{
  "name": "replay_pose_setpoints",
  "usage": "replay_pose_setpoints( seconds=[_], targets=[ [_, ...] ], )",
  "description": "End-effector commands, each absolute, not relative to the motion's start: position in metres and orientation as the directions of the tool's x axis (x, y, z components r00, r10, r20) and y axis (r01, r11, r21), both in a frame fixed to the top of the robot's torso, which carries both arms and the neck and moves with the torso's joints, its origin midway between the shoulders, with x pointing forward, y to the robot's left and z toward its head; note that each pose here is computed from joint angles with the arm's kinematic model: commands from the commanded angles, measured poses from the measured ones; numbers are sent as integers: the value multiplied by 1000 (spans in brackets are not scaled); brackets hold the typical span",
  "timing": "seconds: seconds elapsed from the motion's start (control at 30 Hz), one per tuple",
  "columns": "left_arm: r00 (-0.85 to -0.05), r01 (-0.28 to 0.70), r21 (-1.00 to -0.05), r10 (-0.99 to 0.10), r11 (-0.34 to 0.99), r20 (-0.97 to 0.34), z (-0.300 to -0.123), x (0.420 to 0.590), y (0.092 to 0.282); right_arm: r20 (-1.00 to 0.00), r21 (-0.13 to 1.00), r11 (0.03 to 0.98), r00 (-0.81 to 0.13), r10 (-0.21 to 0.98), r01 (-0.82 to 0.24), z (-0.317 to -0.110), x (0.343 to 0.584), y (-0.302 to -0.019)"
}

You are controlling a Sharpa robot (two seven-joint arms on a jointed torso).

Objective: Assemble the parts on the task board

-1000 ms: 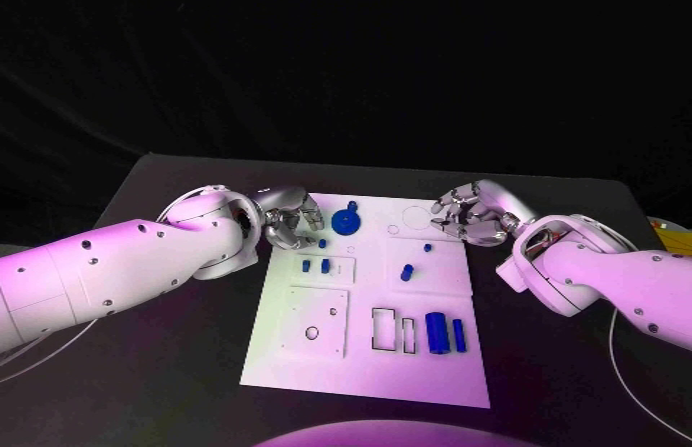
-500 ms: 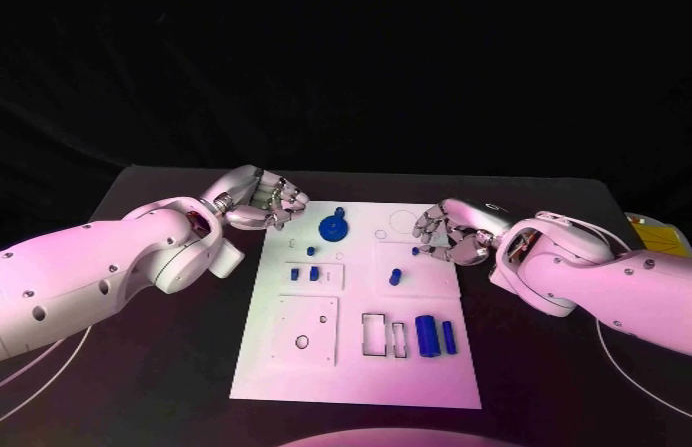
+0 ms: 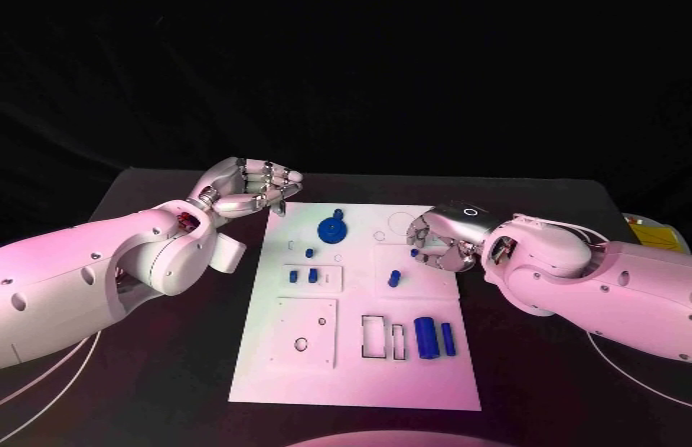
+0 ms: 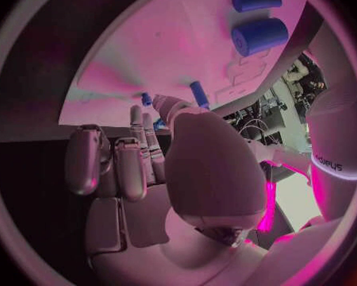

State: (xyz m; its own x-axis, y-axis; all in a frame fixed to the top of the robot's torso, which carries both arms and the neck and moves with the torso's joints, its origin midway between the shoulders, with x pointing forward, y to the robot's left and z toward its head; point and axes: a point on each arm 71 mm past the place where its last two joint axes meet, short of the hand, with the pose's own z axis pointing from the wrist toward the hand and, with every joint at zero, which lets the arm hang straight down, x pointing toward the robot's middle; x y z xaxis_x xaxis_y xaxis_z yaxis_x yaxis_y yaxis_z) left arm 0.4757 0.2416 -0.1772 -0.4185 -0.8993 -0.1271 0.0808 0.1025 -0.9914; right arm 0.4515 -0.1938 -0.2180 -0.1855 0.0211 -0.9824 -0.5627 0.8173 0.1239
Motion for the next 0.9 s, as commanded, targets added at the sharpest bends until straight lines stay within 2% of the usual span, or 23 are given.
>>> replay_pose_setpoints(
  seconds=[0.03,0.9],
  targets=[
    [-406,83,-996,-912,33,-64,-174,476,242,-986,46,827,-159,-53,-561,-220,452,-193],
    [-400,63,-997,-914,37,-59,-176,475,246,-979,32,830,-186,-87,-558,-236,450,-183]
  ],
)
